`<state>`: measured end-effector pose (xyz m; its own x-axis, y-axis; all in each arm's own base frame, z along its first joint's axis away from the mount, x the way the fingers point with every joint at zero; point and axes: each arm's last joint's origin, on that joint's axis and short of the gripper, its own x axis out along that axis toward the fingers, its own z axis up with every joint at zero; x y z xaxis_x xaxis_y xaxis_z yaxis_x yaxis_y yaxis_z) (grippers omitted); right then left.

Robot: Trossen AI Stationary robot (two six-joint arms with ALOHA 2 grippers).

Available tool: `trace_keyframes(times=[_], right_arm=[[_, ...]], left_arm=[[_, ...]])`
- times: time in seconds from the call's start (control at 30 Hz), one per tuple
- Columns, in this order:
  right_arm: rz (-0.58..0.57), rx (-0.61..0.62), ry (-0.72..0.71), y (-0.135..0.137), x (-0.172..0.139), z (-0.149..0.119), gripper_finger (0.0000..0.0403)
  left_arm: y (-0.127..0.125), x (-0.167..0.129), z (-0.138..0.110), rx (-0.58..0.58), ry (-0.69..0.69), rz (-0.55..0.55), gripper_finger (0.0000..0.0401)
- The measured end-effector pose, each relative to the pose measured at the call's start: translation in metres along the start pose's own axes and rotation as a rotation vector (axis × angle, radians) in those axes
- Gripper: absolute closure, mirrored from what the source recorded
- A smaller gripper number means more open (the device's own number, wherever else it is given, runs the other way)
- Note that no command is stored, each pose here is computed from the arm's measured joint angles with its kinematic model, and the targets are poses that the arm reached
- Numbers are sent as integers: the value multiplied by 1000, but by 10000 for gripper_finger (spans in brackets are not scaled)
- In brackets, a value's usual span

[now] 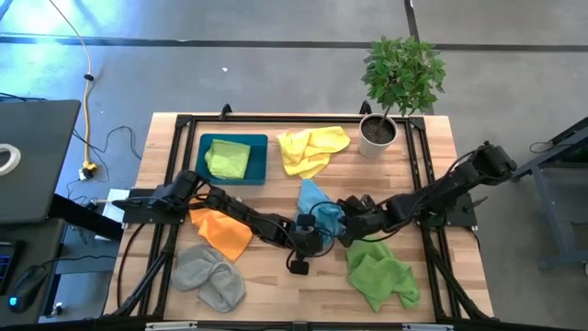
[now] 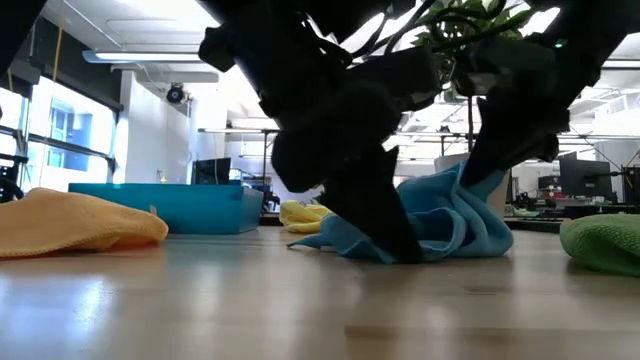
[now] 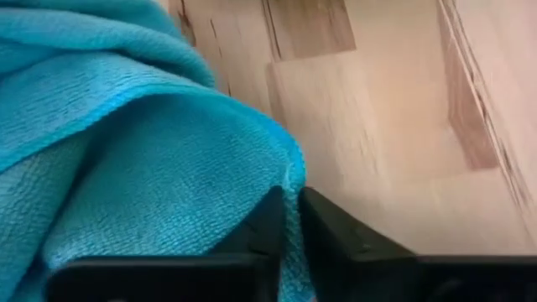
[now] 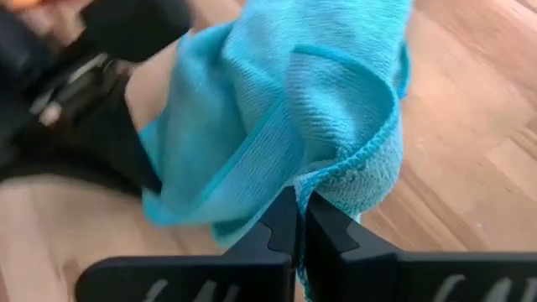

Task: Fold microfiber towels
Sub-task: Fold the blue microfiber cloth

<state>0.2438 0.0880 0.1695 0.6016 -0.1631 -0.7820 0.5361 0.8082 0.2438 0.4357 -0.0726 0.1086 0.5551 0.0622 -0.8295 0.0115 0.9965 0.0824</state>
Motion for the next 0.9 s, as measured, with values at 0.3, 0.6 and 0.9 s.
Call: trace_keyframes(times=[0.3, 0.6, 0.9], right_arm=[[31, -283, 20, 8, -7, -12, 403], [-124, -506, -1, 29, -41, 21, 403], [-340, -624, 11, 37, -102, 64, 403]], left_arm=[[4, -30, -2, 60, 98, -6, 398], [26, -107, 15, 113, 75, 109, 400], [72, -200, 29, 66, -99, 188, 400]])
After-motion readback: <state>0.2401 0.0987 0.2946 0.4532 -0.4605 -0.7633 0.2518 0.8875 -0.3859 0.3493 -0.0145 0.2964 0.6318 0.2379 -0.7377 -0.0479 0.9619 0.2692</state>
